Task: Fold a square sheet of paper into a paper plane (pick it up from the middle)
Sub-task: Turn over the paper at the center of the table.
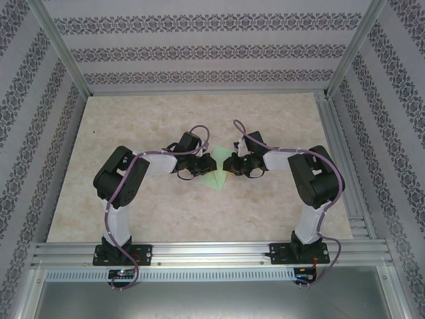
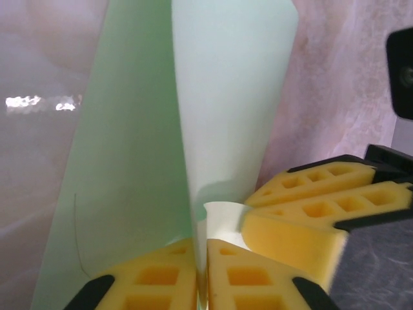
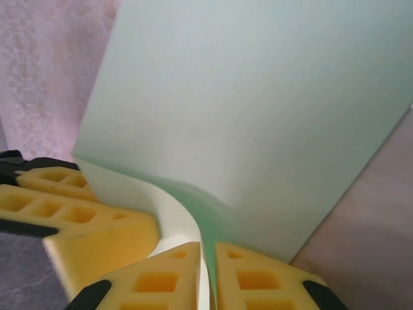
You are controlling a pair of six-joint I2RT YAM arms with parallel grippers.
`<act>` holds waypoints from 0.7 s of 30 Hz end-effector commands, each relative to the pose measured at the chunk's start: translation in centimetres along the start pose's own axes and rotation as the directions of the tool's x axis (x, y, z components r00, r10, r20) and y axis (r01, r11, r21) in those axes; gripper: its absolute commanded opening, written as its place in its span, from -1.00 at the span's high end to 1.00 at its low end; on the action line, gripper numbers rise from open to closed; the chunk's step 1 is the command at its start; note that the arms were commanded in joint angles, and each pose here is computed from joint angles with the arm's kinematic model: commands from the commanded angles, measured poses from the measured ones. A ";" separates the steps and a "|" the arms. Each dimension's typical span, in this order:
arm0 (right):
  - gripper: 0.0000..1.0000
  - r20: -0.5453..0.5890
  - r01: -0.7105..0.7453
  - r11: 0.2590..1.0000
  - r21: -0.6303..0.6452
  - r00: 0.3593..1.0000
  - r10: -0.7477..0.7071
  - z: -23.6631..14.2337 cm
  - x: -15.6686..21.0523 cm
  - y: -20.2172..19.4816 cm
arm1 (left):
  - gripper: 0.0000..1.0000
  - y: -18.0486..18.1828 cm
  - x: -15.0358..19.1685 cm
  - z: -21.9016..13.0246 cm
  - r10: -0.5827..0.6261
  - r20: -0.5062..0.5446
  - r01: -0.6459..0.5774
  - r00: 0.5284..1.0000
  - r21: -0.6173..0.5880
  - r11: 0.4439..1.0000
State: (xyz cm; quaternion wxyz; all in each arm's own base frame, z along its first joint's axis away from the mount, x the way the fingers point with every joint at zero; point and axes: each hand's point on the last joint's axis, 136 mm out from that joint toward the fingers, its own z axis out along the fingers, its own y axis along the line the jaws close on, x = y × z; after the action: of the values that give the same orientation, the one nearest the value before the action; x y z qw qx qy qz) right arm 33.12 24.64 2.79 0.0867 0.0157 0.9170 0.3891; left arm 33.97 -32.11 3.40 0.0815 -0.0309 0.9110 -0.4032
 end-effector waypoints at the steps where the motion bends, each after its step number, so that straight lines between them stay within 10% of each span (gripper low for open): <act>1: 0.52 0.092 0.036 0.999 -0.011 0.995 -0.035 -2.5 -1.8 1.8 | 0.88 -0.6 -1.3 -0.8 0.044 0.054 -0.045 0.998 0.005 0.999; 12: -0.55 0.435 0.065 0.962 0.266 0.882 -0.180 -13.6 -6.9 1.4 | 0.94 -3.0 -3.7 -8.9 0.313 0.125 -0.265 0.942 -0.300 0.917; 21: -0.84 0.533 0.026 0.937 0.348 0.817 -0.221 -17.0 -7.7 0.6 | 0.92 -2.3 -7.8 -16.6 0.581 0.000 -0.326 0.814 -0.827 0.457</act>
State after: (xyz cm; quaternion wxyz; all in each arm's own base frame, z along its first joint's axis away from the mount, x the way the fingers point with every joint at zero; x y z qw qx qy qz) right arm 37.93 14.14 16.63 0.3651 0.0685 0.8956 0.2447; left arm 39.29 -25.59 18.28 0.3109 0.0827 0.9412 -0.1036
